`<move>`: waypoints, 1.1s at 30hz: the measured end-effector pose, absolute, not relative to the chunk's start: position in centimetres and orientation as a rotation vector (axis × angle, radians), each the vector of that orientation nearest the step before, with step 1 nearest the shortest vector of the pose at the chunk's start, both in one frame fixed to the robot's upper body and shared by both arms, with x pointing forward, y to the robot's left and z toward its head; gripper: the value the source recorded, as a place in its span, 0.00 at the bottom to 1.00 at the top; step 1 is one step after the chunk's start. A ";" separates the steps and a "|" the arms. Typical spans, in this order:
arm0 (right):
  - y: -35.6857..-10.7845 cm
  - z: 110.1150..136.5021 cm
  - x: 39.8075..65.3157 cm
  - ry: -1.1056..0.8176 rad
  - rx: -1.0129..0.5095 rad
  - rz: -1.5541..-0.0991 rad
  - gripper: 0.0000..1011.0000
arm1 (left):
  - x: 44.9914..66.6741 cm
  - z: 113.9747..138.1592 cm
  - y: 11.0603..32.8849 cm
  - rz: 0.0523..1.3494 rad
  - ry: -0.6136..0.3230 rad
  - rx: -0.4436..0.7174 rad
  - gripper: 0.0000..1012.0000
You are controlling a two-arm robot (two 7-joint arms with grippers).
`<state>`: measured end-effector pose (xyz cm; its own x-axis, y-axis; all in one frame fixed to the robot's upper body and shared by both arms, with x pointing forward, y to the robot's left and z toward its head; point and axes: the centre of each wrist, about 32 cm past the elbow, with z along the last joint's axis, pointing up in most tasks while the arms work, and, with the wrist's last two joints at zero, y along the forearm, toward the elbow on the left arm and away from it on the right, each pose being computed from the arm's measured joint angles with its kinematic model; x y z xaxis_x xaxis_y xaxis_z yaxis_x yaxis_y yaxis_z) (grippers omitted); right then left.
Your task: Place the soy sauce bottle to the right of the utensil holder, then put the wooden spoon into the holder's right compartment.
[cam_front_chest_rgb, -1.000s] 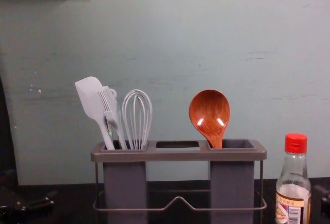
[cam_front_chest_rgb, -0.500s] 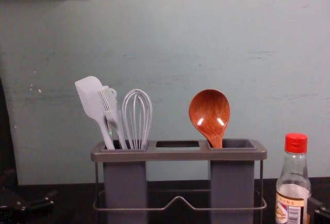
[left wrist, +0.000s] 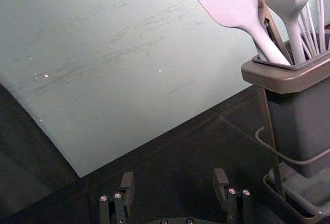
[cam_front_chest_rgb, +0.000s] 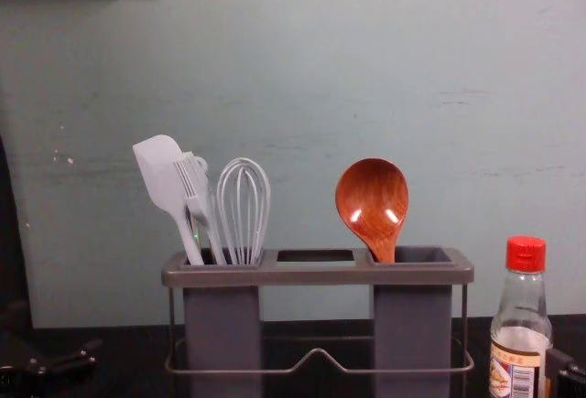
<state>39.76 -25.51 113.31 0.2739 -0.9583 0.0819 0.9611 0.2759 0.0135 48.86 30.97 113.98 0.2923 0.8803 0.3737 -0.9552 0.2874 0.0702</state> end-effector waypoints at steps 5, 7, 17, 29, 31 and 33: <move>-25.5 113.3 39.7 -0.079 -0.041 -1.291 0.99 | 48.9 114.0 31.0 1.248 -0.285 0.304 0.99; -25.5 113.3 39.7 -0.078 -0.041 -1.291 0.99 | 48.9 114.0 31.0 1.248 -0.285 0.304 0.99; -25.5 113.3 39.7 -0.079 -0.042 -1.291 0.99 | 48.9 114.0 31.0 1.248 -0.285 0.304 0.99; -25.5 113.4 39.7 -0.079 -0.041 -1.292 0.99 | 48.9 114.0 31.0 1.248 -0.285 0.304 0.99; -25.5 113.4 39.7 -0.080 -0.041 -1.292 0.99 | 48.9 114.0 31.0 1.248 -0.285 0.304 0.99; -25.5 113.4 39.7 -0.080 -0.041 -1.292 0.99 | 48.9 114.0 31.0 1.248 -0.285 0.304 0.99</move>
